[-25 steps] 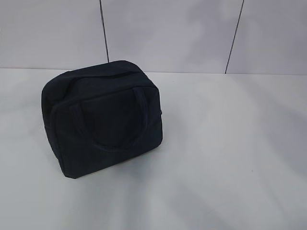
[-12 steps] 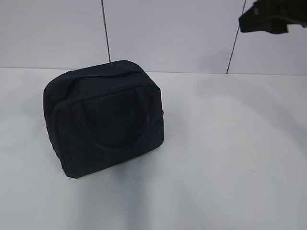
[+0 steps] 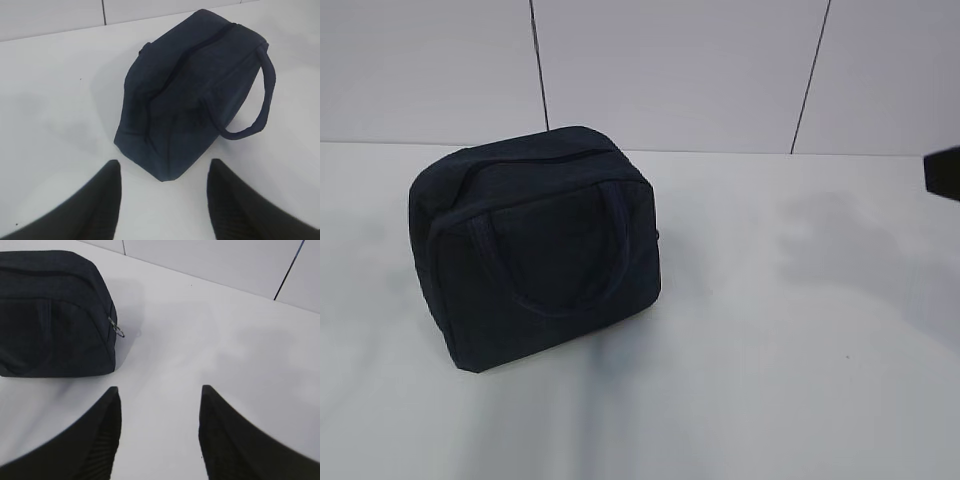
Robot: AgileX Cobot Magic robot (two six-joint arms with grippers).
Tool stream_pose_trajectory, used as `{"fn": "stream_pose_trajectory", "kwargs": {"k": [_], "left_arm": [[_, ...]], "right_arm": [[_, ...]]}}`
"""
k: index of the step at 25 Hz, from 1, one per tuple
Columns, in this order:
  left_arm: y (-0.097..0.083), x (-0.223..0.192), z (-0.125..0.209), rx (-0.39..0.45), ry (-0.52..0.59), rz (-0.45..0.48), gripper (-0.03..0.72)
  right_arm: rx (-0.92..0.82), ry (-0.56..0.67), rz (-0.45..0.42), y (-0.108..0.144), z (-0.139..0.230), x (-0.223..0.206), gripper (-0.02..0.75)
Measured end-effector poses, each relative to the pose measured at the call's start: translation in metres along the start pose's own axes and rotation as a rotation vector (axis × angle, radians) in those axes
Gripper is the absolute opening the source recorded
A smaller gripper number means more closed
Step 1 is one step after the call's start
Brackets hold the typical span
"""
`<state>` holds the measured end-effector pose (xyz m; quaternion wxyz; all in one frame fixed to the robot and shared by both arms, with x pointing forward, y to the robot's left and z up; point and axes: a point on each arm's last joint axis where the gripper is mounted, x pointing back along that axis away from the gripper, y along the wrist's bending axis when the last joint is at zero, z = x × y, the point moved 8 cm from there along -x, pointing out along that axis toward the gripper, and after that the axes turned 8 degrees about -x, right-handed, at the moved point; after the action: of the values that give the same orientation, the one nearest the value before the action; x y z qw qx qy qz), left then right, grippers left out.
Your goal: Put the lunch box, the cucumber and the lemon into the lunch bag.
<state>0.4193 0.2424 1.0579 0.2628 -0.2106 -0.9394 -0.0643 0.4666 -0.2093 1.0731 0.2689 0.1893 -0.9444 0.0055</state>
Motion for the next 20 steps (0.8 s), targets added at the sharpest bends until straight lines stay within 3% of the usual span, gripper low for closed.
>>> {"fn": "stream_pose_trajectory", "kwargs": {"k": [11, 20], "left_arm": [[-0.014, 0.051, 0.045, 0.022, -0.061, -0.145, 0.389], [-0.013, 0.073, 0.068, 0.020, -0.057, -0.247, 0.389]], "right_arm": [[-0.008, 0.017, -0.019, 0.005, 0.060, 0.039, 0.386], [-0.019, 0.008, -0.034, 0.009, 0.097, 0.059, 0.386]]}}
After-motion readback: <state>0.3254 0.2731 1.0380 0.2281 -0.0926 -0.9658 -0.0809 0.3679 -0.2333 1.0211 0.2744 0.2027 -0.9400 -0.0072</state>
